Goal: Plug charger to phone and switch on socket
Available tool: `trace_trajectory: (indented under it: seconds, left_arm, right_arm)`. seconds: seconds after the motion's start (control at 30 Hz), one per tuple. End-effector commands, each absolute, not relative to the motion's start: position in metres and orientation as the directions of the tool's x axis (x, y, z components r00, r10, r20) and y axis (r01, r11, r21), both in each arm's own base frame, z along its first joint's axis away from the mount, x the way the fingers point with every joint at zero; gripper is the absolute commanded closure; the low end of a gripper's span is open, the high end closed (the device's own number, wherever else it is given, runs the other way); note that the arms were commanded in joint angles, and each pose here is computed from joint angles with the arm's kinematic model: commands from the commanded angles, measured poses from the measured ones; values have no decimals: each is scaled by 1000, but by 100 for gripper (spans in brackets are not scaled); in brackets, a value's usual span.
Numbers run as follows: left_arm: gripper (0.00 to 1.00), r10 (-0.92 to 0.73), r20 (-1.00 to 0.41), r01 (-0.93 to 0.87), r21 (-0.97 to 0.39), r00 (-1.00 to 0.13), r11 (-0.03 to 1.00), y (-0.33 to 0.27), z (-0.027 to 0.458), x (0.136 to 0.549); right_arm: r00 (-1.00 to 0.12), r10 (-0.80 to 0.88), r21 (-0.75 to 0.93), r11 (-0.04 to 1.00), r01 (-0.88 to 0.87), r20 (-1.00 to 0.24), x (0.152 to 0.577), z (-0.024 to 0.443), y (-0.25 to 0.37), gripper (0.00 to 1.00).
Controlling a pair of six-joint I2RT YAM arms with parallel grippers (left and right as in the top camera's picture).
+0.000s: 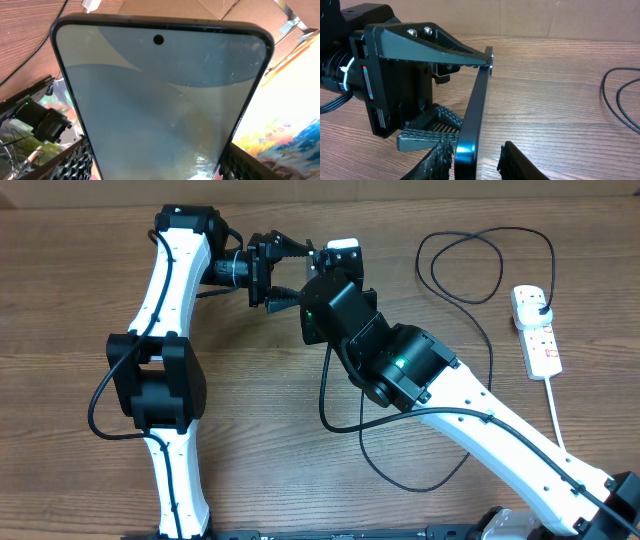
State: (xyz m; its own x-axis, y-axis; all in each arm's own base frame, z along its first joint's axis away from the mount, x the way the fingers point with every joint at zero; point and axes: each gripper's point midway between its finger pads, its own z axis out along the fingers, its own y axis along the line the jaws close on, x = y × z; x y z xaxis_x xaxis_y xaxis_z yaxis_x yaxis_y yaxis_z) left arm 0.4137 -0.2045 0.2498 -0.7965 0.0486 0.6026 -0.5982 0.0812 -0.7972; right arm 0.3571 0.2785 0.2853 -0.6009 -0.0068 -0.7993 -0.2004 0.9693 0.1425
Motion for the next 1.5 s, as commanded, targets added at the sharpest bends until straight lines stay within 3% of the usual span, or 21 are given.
trace_trajectory:
  seconds: [0.0, 0.6, 0.67, 0.9, 1.03, 1.07, 1.1, 1.17, 1.27, 1.3, 1.47]
  left_arm:
    - [33, 63, 573, -572, -820, -817, 32, -202, 275, 414]
    - [32, 63, 579, -578, -815, -813, 32, -202, 275, 414]
    - [31, 63, 579, -579, -815, -813, 32, -202, 275, 414]
    - [20, 63, 579, -578, -816, -813, 33, -202, 275, 414]
    - [3, 64, 548, -548, -836, -834, 31, -202, 275, 416]
    - [0, 66, 497, -496, -868, -865, 27, -203, 274, 421]
    - [0, 67, 478, -477, -878, -876, 25, -203, 274, 422]
    - [0, 69, 434, -434, -901, -898, 22, -203, 273, 426]
    - [19, 69, 424, -423, -906, -903, 22, -203, 273, 427]
    - [30, 69, 423, -423, -906, -903, 22, -203, 273, 427]
    - [36, 70, 482, -482, -876, -873, 27, -205, 273, 426]
  right_arm:
    - [-582, 12, 159, 966, -202, -813, 359, 297, 281, 67]
    - [-589, 37, 181, 966, -187, -808, 359, 297, 281, 86]
    - [-590, 45, 187, 965, -182, -806, 359, 297, 281, 96]
    - [-602, 270, 361, 932, -33, -751, 362, 299, 278, 96]
    - [-564, 540, 558, 814, 162, -624, 368, 300, 269, 96]
    - [-532, 639, 628, 742, 235, -556, 372, 301, 264, 96]
    - [-521, 667, 647, 718, 256, -533, 373, 301, 262, 96]
    - [-450, 801, 739, 568, 361, -395, 376, 301, 257, 96]
    - [-332, 927, 819, 325, 473, -175, 376, 300, 257, 96]
    - [-261, 964, 834, 189, 518, -57, 376, 300, 257, 96]
    - [-148, 979, 821, -30, 570, 139, 375, 299, 259, 96]
